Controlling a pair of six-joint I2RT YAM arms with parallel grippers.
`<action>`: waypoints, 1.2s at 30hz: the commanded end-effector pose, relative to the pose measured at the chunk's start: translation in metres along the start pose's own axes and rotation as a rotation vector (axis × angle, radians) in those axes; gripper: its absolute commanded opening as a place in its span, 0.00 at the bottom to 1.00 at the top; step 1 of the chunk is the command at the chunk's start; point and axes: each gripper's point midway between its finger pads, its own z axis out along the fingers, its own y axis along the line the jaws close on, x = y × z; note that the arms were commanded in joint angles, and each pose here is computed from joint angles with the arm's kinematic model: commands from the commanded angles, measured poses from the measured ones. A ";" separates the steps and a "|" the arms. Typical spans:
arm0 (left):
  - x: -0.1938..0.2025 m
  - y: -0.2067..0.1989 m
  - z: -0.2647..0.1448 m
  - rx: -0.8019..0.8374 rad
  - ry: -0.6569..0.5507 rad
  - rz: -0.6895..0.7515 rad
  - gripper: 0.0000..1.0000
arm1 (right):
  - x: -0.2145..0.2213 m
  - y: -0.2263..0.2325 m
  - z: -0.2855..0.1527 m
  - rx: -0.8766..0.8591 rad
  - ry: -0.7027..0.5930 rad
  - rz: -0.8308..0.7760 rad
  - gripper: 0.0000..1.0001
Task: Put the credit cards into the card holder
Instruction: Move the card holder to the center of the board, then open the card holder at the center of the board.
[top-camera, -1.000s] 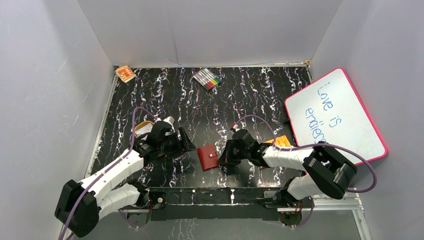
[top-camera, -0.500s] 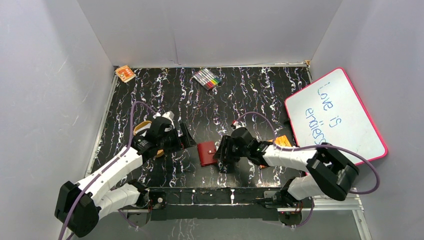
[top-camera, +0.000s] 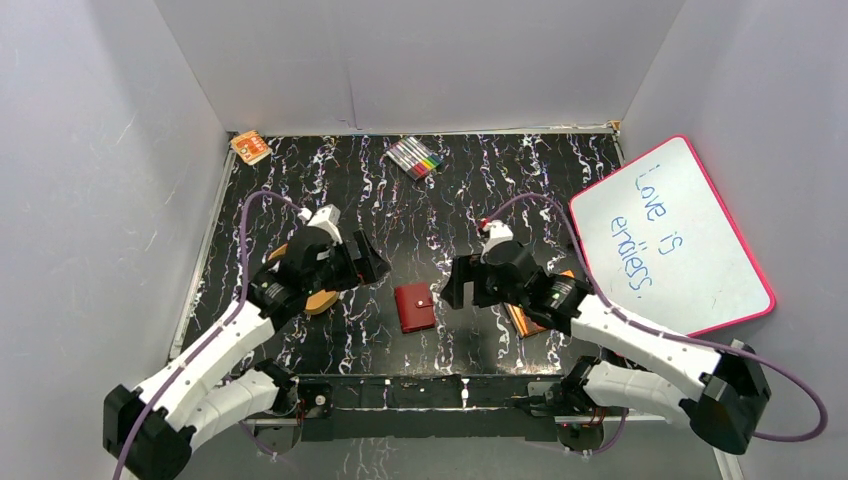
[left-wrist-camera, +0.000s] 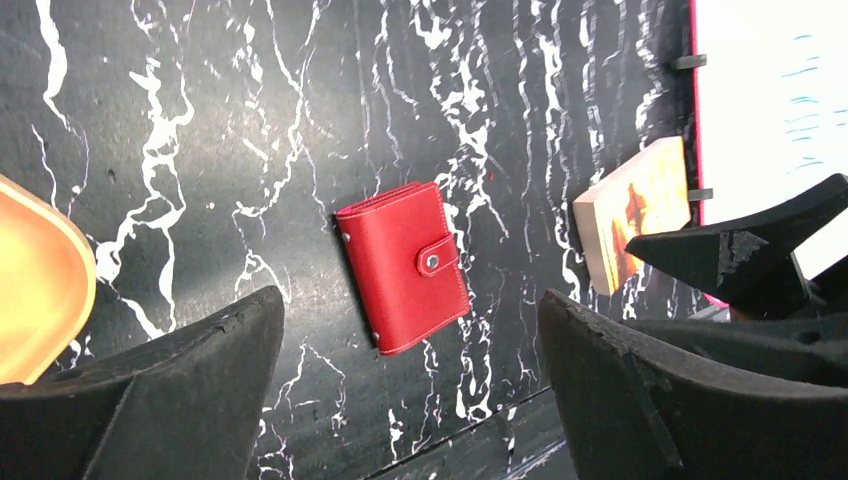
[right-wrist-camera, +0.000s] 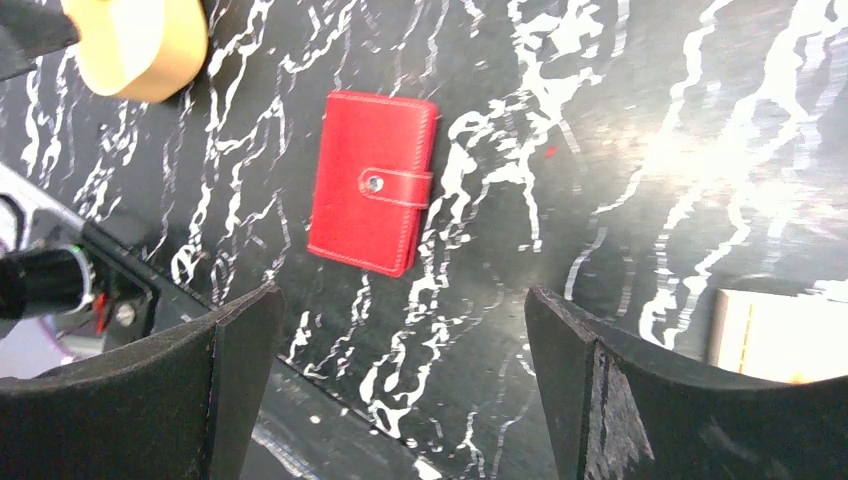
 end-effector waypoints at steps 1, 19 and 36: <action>-0.021 -0.007 -0.012 0.073 -0.160 0.035 0.95 | -0.030 -0.028 -0.027 0.154 -0.158 -0.050 0.98; 0.054 -0.017 0.026 0.164 0.187 -0.253 0.68 | -0.018 0.021 0.011 0.050 -0.030 -0.151 0.78; 0.073 -0.022 0.072 0.208 0.280 -0.322 0.06 | 0.002 0.052 0.071 0.095 0.085 -0.144 0.44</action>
